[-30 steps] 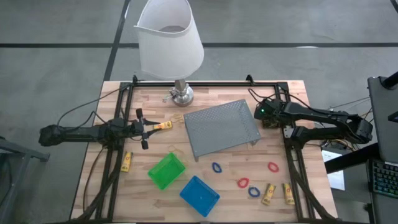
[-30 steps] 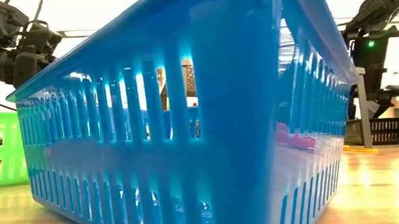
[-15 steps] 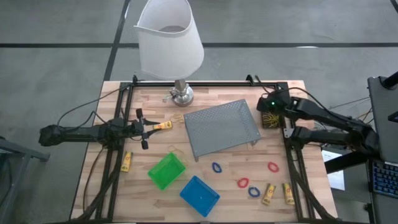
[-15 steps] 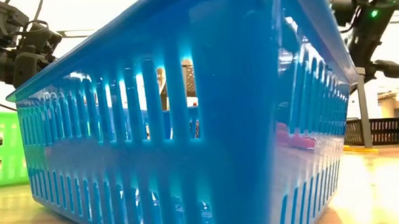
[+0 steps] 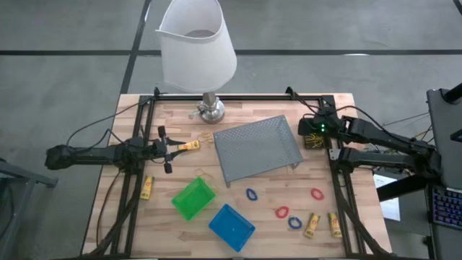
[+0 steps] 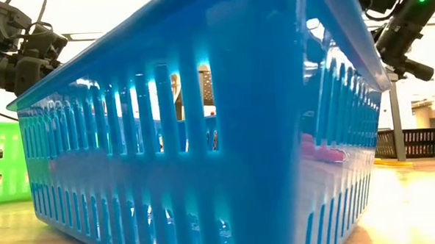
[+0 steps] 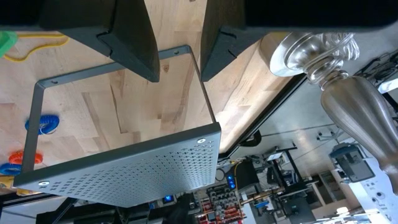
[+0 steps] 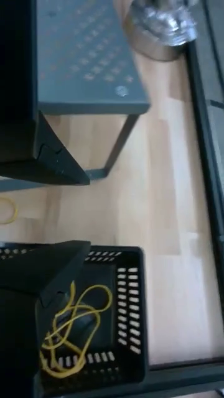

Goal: Pick & Place Office Desk Supplies
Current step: Put the yellow rubber band into the black basket

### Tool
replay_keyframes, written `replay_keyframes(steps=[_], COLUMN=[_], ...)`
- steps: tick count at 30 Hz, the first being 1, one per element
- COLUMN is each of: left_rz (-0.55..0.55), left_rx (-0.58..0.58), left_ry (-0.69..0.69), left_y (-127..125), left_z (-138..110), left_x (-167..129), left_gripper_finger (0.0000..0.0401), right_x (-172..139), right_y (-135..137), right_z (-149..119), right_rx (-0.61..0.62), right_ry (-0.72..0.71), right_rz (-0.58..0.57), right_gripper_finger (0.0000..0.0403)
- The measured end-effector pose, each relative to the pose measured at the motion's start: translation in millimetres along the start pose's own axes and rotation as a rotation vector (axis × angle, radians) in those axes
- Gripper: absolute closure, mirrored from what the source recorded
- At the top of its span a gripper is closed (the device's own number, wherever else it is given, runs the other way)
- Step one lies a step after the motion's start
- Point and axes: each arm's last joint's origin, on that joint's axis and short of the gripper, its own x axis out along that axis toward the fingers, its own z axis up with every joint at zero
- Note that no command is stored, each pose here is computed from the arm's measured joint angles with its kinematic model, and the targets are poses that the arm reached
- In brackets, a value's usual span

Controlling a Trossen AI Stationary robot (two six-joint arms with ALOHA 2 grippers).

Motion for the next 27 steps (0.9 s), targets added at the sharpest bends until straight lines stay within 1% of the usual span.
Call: replay_keyframes(steps=[5,11,16,20,23,27], left_rz=[0.0,0.0,0.0,0.0,0.0,0.0], left_rx=[0.0,0.0,0.0,0.0,0.0,0.0], left_ry=[0.0,0.0,0.0,0.0,0.0,0.0], left_y=[0,0,0,0,0,0], left_z=[0,0,0,0,0,0], left_x=[0,0,0,0,0,0], left_gripper_finger=[0.0283,0.0283,0.0283,0.0283,0.0283,0.0283], right_x=[0,9,15,17,18,18], right_y=[0,4,5,4,6,7], right_z=[-2,-4,-10,-12,-11,-9], right_rx=[-0.043,-0.012,-0.058,-0.052,0.016,0.256], right_ry=[0.039,0.053,0.157,0.185,0.172,0.136], right_rz=[0.017,0.026,0.011,-0.016,-0.001,-0.018], right_gripper_finger=[0.0263,0.0274,0.0274,0.0273,0.0276,0.0281])
